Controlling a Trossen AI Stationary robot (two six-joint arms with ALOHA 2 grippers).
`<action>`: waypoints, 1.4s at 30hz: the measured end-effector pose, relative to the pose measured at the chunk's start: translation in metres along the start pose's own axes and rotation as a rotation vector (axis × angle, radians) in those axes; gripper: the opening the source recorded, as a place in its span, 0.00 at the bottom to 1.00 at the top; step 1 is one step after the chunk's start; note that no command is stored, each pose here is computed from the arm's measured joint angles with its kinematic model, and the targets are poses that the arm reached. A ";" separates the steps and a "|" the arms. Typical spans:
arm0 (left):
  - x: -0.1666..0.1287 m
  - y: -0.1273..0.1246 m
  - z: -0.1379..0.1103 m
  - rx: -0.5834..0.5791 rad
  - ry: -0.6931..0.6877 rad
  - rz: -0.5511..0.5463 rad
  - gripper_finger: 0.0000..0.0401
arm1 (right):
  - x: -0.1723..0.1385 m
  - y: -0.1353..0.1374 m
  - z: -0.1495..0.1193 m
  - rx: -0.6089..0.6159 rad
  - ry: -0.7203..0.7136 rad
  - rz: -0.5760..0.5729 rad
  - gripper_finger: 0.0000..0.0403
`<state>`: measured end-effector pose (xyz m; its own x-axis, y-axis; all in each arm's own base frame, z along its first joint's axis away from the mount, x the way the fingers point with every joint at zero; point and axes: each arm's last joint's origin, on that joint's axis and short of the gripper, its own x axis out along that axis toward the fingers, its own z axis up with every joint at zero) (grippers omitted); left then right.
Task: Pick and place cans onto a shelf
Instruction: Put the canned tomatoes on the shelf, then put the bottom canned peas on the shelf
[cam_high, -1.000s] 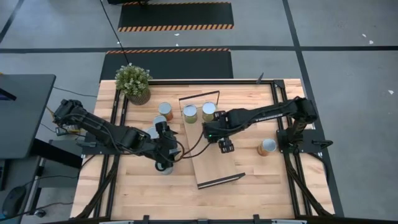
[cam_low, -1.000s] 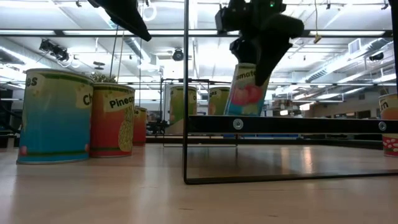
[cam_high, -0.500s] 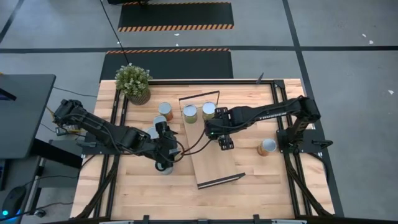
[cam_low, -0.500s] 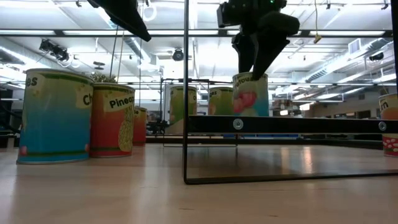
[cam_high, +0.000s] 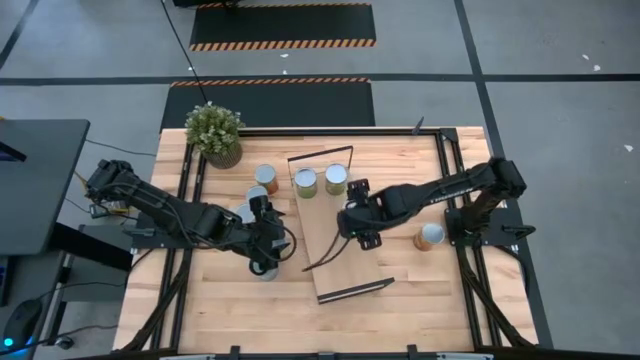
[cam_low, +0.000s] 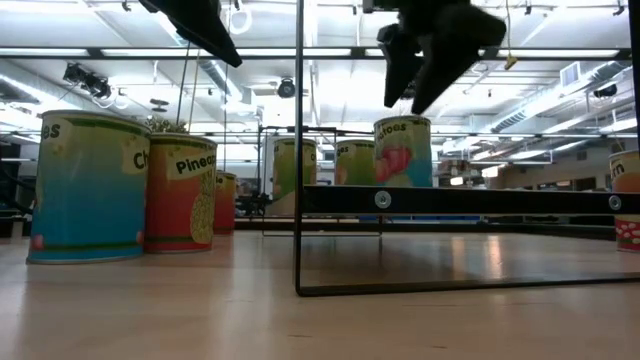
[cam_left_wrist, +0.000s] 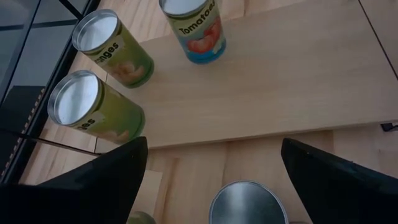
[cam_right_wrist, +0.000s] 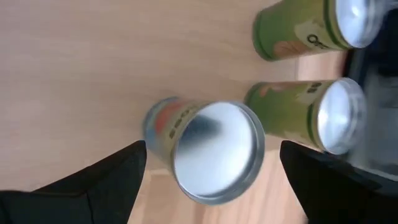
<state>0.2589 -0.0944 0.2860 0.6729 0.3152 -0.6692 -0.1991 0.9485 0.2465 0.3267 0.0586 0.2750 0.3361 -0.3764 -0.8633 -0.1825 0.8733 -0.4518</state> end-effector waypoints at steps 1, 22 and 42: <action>0.000 0.000 0.000 -0.001 0.000 0.000 0.94 | 0.002 0.004 -0.002 -0.018 0.003 -0.030 0.94; 0.000 0.000 0.002 -0.005 -0.013 -0.003 0.94 | 0.031 -0.001 -0.011 -0.099 -0.078 -0.268 0.94; 0.004 -0.002 -0.007 -0.044 0.082 -0.041 0.94 | -0.013 -0.009 -0.022 -0.032 -0.212 -0.271 0.94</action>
<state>0.2574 -0.0952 0.2779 0.6209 0.2764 -0.7335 -0.2053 0.9604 0.1882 0.3039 0.0492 0.2854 0.5600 -0.5177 -0.6468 -0.0884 0.7389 -0.6680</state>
